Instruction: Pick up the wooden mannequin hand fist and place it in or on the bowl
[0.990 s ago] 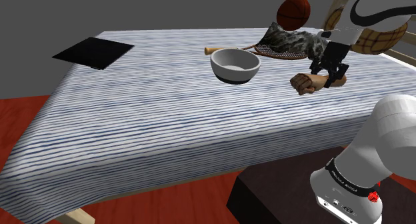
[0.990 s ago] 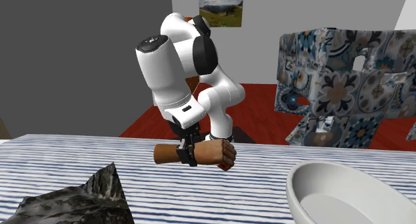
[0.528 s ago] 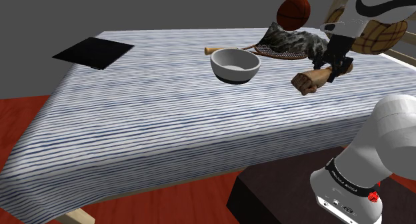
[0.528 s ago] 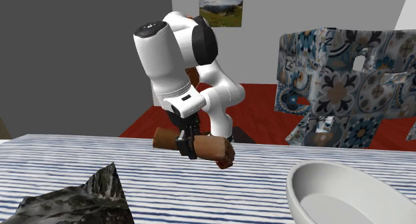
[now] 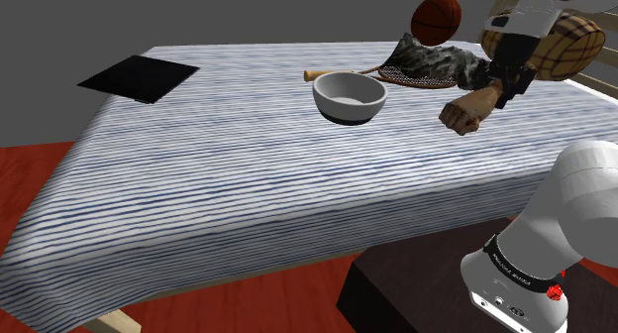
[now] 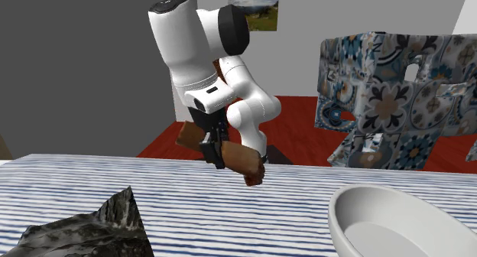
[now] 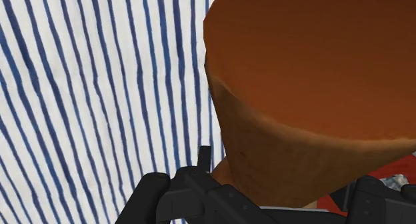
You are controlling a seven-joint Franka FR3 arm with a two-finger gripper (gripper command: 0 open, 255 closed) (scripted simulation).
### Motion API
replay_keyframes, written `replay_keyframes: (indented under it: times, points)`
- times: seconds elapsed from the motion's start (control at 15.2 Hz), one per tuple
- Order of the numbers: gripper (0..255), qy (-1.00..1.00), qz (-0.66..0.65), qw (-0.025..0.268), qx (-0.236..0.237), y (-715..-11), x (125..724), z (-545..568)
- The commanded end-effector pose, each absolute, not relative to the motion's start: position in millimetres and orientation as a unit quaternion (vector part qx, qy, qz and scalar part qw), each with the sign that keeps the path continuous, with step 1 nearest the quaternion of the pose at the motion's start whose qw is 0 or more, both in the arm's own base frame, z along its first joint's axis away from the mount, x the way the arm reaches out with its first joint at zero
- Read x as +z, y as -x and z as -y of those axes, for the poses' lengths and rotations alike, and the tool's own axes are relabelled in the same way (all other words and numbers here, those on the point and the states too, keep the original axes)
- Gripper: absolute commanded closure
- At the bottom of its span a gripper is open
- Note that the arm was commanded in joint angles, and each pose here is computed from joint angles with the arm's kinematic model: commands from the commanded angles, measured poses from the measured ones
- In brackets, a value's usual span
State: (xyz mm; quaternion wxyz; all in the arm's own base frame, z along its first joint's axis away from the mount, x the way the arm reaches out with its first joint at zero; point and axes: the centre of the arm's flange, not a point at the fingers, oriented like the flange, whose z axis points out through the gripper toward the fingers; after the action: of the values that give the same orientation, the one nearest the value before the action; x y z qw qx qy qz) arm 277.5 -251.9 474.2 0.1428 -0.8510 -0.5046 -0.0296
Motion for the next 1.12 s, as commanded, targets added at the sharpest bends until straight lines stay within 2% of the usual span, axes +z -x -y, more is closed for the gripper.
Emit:
replay_keyframes:
  times: [0.0, 1.06]
  points:
    - [255, 0.851, 0.505, 0.143, -0.03, -277, 485, 251]
    - [255, 0.851, 0.505, 0.143, -0.03, -288, 562, 243]
